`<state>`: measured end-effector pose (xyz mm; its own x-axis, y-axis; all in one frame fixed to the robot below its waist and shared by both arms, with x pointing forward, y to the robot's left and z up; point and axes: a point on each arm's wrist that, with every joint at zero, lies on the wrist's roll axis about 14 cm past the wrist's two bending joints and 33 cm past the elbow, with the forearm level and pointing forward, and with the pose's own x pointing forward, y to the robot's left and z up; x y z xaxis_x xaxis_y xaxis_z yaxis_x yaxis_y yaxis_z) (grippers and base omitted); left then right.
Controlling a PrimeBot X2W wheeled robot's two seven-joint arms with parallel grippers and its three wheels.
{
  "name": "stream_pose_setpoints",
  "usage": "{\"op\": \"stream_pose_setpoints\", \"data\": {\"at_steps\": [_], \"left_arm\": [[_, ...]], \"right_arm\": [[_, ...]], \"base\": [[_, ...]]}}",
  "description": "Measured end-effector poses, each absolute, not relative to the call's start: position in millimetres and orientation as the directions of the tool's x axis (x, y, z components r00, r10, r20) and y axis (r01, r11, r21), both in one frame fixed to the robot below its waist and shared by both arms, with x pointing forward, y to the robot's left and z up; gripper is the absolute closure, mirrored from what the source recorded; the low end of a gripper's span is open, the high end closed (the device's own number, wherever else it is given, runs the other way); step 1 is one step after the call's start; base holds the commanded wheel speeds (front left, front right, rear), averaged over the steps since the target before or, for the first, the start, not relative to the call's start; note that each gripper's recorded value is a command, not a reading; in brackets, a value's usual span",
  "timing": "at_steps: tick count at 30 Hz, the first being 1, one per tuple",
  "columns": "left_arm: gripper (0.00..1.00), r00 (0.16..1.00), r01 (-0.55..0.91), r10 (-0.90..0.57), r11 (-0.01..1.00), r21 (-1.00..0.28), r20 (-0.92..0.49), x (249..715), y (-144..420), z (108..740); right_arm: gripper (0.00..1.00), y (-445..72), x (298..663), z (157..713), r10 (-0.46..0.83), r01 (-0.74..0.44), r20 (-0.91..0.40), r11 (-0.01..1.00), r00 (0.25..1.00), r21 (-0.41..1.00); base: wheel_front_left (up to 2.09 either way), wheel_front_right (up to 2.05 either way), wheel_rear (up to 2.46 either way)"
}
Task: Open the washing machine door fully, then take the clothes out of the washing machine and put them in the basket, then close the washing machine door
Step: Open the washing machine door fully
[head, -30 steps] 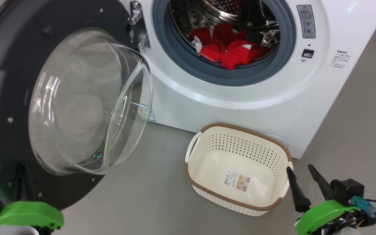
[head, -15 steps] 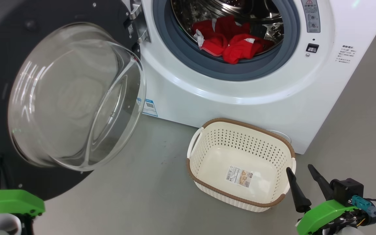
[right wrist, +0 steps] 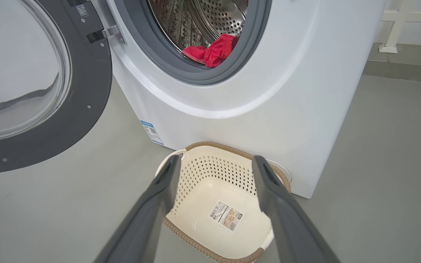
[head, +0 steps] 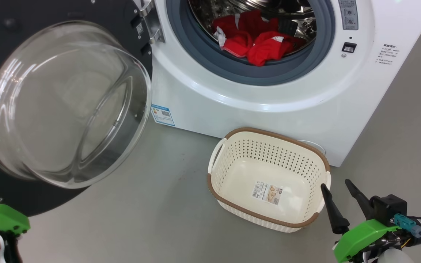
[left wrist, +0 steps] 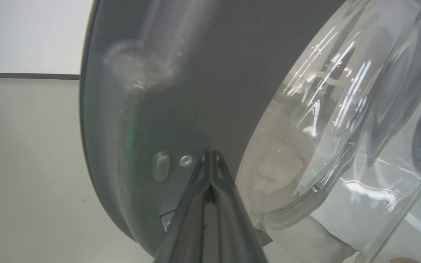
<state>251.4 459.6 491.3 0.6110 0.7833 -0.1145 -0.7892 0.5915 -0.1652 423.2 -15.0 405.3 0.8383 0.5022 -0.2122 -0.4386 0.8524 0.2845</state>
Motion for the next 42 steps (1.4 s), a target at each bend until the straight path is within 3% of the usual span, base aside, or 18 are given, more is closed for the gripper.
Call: {"op": "stream_pose_setpoints", "data": {"at_steps": [13,24,25,28,29,30,42], "left_arm": [[1.0,0.593,-0.8,0.794,0.563,-0.209,-0.131,264,471,490],[0.98,0.626,-0.75,0.779,0.607,-0.262,0.012,265,464,527],[0.61,0.647,-0.723,0.759,0.64,-0.26,0.07,265,457,543],[0.51,0.665,-0.7,0.739,0.667,-0.257,0.106,268,448,558],[0.11,0.691,-0.668,0.71,0.7,-0.252,0.139,273,437,571],[0.0,0.704,-0.651,0.693,0.717,-0.247,0.155,276,432,578],[0.0,0.869,-0.316,0.374,0.923,-0.22,0.323,334,333,633]], "right_arm": [[0.0,-21,431,402,0.481,-0.416,-0.218,0.864,0.849,0.284],[0.0,-25,430,423,0.449,-0.388,-0.169,0.871,0.877,0.301],[0.0,-32,430,431,0.426,-0.368,-0.15,0.879,0.892,0.303],[0.0,-41,431,440,0.398,-0.345,-0.125,0.886,0.909,0.309],[0.0,-47,429,444,0.377,-0.327,-0.113,0.891,0.919,0.314],[0.0,-52,427,445,0.364,-0.314,-0.113,0.895,0.924,0.316],[0.0,-105,416,470,0.226,-0.203,-0.039,0.93,0.973,0.306]], "base": [[0.0,0.0,0.0],[0.0,0.0,0.0],[0.0,0.0,0.0],[0.0,0.0,0.0],[0.0,0.0,0.0],[0.0,0.0,0.0],[0.0,0.0,0.0]]}}
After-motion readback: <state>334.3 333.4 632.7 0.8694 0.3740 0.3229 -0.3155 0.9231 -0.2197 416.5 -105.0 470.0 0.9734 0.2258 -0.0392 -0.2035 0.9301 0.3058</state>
